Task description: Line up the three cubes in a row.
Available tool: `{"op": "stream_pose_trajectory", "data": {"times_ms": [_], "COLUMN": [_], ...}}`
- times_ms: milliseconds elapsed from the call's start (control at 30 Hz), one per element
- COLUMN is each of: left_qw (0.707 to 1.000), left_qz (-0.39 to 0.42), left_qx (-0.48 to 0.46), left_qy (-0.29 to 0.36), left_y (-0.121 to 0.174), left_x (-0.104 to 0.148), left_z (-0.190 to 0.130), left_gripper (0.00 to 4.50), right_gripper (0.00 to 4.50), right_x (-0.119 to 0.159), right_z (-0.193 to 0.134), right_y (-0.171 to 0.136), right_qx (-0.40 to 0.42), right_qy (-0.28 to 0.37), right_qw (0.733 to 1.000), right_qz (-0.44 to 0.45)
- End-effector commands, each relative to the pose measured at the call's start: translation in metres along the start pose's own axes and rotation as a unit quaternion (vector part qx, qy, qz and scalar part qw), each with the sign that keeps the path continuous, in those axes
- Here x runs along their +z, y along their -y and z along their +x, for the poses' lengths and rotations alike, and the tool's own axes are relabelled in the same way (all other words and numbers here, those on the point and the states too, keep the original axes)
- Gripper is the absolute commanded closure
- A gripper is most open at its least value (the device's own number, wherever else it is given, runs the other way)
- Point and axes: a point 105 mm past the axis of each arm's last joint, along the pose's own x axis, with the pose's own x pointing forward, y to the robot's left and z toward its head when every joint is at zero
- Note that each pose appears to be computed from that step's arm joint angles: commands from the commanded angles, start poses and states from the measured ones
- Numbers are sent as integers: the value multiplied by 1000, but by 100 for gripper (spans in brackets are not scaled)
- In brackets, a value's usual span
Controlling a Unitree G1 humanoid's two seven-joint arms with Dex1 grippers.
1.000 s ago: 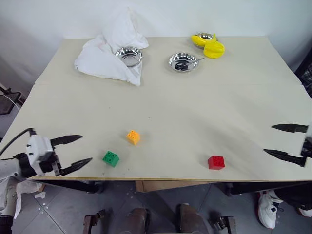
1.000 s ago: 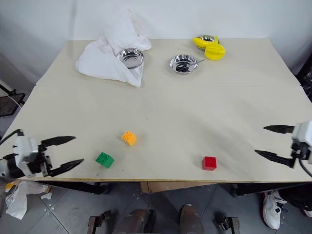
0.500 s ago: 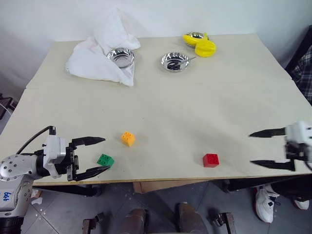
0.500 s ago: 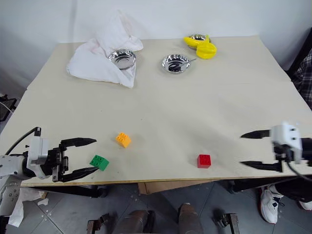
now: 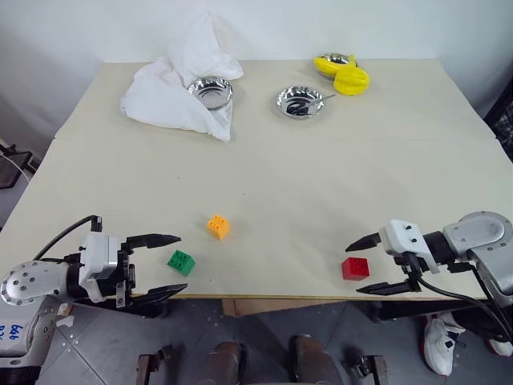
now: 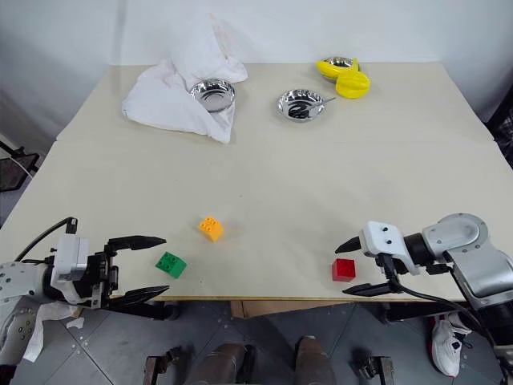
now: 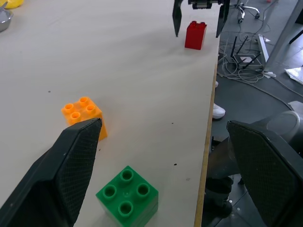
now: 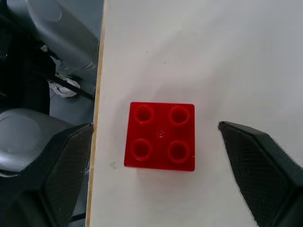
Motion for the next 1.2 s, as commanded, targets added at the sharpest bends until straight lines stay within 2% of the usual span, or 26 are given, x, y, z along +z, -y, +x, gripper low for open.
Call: {"op": "stream_pose_trajectory", "data": {"times_ms": [33, 200, 367, 533, 700, 1200], "left_qw": [1000, 1000, 1000, 999, 998, 997], "left_qz": [15, 14, 17, 21, 23, 18], "left_qx": [3, 10, 20, 48, 58, 69], "left_qy": [1, 0, 2, 9, 15, 13], "left_y": [2, 1, -2, -11, -15, -14], "left_x": [7, 8, 9, 9, 11, 9], "left_z": [0, -1, -1, -3, -2, -4], "left_gripper": [0, 0, 0, 0, 0, 0], "right_gripper": [131, 299, 302, 302, 302, 302], "right_x": [5, 8, 18, 32, 32, 17], "right_z": [-2, -5, -8, -8, 3, 19], "right_y": [4, 8, 16, 57, 81, 91], "right_qx": [-11, -19, -16, -24, -16, -2], "right_qy": [5, 15, 32, 22, 10, 9], "right_qw": [1000, 1000, 999, 998, 998, 998], "right_qz": [-12, -16, -22, -49, -63, -63]}}
